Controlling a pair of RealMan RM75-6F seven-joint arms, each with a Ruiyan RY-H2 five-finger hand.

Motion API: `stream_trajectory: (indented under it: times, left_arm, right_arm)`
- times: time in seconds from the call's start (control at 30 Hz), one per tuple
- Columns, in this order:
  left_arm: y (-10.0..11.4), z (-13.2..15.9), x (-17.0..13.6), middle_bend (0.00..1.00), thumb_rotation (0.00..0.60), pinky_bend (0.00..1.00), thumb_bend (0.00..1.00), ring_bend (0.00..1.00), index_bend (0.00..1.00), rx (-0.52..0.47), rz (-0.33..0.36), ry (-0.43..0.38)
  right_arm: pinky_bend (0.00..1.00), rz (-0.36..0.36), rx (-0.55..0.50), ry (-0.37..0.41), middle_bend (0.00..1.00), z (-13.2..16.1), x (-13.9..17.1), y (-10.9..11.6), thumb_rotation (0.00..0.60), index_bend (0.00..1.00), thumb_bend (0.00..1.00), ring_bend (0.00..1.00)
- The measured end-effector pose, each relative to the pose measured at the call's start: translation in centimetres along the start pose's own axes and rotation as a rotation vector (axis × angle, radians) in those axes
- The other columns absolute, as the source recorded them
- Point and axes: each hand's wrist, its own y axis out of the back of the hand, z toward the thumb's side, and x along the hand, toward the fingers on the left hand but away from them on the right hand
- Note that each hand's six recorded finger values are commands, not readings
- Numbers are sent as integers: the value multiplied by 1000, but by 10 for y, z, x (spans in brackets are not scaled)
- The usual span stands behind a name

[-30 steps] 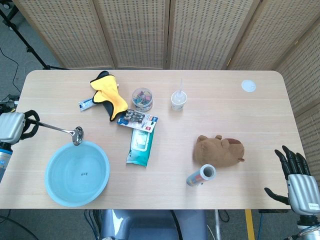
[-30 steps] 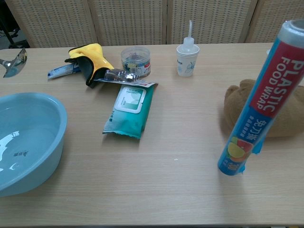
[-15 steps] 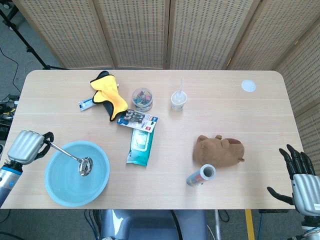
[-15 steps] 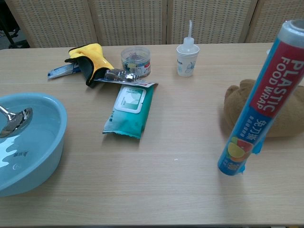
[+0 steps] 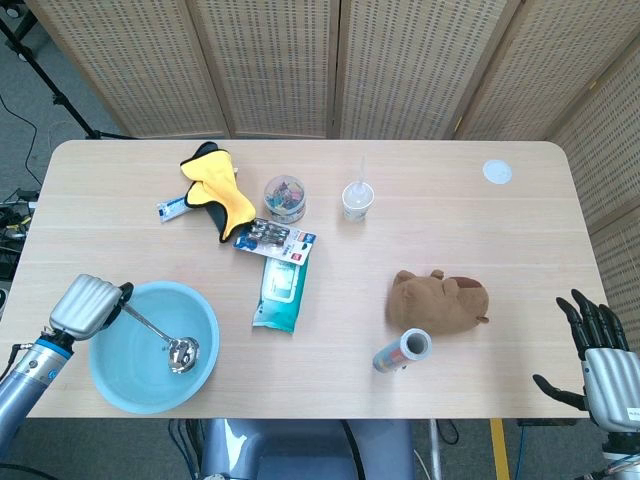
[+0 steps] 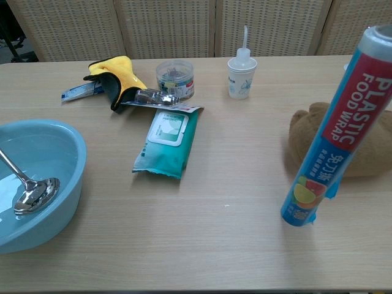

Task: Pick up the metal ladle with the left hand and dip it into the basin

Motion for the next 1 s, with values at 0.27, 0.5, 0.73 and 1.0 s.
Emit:
stream_trajectory:
  times: [0.27,0.5,0.73,1.0]
  left_arm:
    - [-1,19,7,961,600,947,635,969,818,126,-55,-45]
    - [-2,26,14,962,600,947,634,969,820,224,-101,-47]
    - [0,30,24,962,600,947,634,969,823,280,-131,-23]
    - [13,32,30,962,600,947,633,969,824,227,-77,-3]
  right_arm:
    - [0,0,-3,2,0,0,0,0,600,0,0,0]
    - [0,0,-5,-1,0,-1,-1,0,600,0,0,0]
    - [0,-3,-6,-5,0,-2,-2,1,600,0,0,0]
    - [0,-1,-7,-3,0,-1,-1,1,600,0,0,0]
